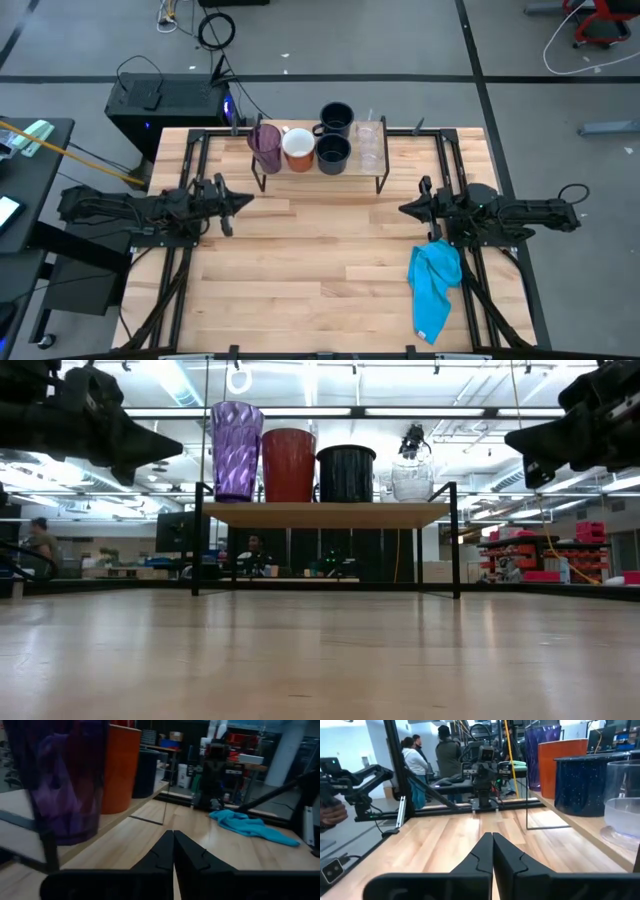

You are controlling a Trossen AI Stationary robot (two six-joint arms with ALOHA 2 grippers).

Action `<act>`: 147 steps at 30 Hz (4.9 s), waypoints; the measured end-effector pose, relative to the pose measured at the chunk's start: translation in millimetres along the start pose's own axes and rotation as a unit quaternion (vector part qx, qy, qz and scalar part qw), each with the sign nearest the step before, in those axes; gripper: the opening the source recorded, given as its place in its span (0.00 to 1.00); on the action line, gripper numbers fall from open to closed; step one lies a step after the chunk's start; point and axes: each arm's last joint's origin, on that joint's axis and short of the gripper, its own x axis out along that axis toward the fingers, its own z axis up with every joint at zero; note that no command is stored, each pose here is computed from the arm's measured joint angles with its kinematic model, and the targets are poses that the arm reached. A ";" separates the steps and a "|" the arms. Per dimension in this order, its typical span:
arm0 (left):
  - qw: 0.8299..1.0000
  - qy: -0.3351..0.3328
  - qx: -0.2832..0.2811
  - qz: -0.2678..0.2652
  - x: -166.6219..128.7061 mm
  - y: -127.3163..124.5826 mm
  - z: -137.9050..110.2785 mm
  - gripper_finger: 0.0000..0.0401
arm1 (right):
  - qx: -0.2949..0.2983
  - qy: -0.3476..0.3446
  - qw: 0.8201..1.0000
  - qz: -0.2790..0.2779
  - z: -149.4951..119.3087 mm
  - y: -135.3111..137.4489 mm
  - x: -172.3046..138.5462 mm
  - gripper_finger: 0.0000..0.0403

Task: Stack small to large cups/mugs on shelf
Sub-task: Return to Home Position

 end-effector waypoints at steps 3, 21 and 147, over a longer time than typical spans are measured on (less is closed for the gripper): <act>1.000 0.001 0.002 0.006 0.0 0.4 -0.4 0.05 | -0.008 0.000 1.000 -0.008 0.0 -0.5 0.0 0.02; 0.999 0.015 0.028 0.001 0.1 0.4 -3.1 0.04 | 0.021 0.004 0.999 -0.027 -1.2 -1.8 0.1 0.06; 0.999 0.015 0.030 0.001 0.1 0.3 -2.7 0.07 | 0.021 0.004 0.999 -0.027 -0.8 -1.7 0.1 0.06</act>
